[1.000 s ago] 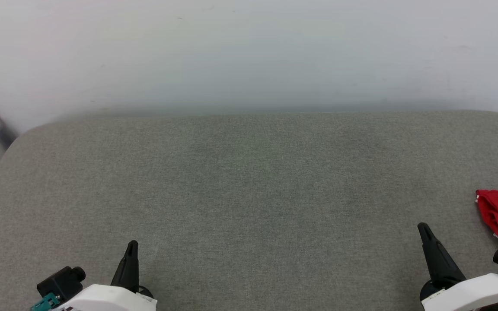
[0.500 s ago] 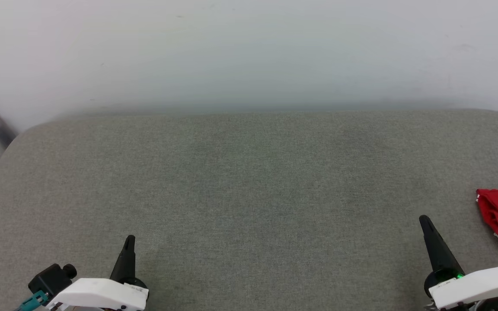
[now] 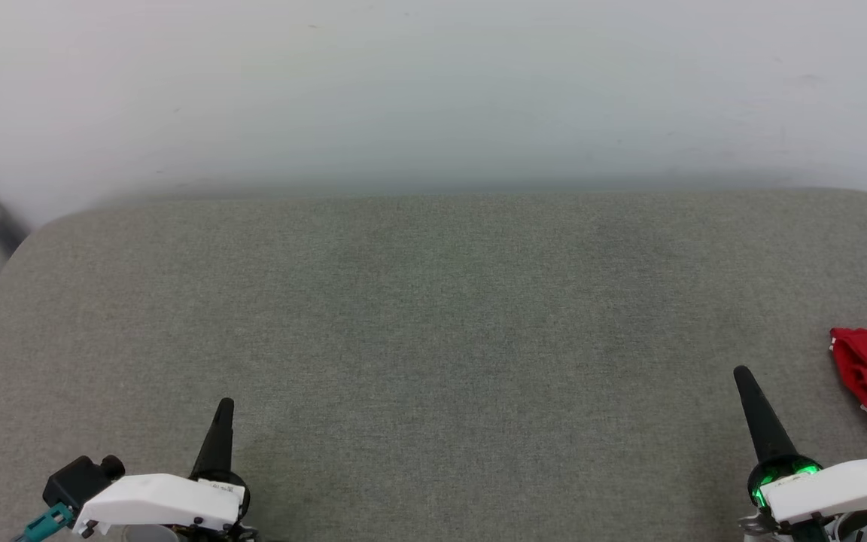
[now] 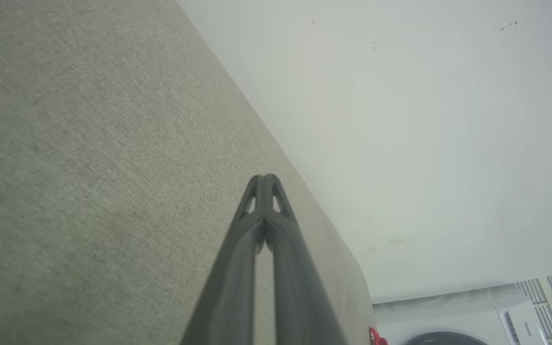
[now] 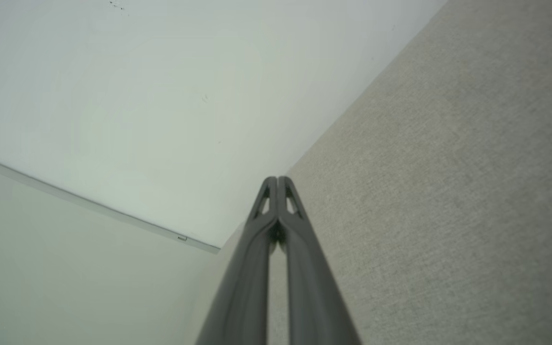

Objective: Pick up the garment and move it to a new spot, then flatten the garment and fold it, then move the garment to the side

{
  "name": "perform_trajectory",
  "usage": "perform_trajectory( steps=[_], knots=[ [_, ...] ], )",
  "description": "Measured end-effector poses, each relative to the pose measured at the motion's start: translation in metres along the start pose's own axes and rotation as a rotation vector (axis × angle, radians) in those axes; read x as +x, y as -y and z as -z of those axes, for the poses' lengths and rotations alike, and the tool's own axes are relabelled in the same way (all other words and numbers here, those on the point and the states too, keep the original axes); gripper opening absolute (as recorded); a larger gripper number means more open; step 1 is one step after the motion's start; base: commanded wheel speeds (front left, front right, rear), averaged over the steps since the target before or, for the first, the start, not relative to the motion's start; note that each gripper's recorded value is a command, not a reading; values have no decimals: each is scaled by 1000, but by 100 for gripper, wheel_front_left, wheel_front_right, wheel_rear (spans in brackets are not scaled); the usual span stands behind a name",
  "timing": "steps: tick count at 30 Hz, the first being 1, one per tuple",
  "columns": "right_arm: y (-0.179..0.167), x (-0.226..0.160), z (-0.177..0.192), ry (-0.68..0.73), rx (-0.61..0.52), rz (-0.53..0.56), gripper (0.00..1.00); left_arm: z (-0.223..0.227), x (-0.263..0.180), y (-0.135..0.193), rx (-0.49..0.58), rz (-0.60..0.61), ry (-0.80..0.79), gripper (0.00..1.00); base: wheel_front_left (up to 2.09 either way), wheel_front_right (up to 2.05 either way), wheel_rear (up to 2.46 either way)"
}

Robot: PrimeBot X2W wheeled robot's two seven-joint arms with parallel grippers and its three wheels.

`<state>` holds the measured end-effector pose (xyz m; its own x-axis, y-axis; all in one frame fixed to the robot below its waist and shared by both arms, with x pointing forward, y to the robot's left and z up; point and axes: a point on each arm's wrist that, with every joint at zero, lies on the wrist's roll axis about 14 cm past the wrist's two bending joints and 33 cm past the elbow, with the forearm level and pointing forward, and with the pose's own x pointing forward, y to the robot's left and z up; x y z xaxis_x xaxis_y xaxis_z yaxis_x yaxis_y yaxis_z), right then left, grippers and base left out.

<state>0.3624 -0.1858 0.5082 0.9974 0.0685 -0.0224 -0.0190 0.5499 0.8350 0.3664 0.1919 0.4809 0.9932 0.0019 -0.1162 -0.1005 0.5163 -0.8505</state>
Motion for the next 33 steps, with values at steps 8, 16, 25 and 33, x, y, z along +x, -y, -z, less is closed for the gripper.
perform_trajectory(
  steps=[8,16,25,33],
  knots=[
    [1,4,-2,10,88,0,0,-3,3,1,-82,6,1,0,0,0,0],
    [2,7,-3,17,170,0,0,-5,6,4,-161,19,5,0,0,0,0],
    [5,10,-4,26,256,6,0,-7,8,6,-241,30,6,0,0,0,0],
    [7,13,-7,38,327,7,0,-10,11,8,-306,44,9,0,0,0,0]
  ],
)
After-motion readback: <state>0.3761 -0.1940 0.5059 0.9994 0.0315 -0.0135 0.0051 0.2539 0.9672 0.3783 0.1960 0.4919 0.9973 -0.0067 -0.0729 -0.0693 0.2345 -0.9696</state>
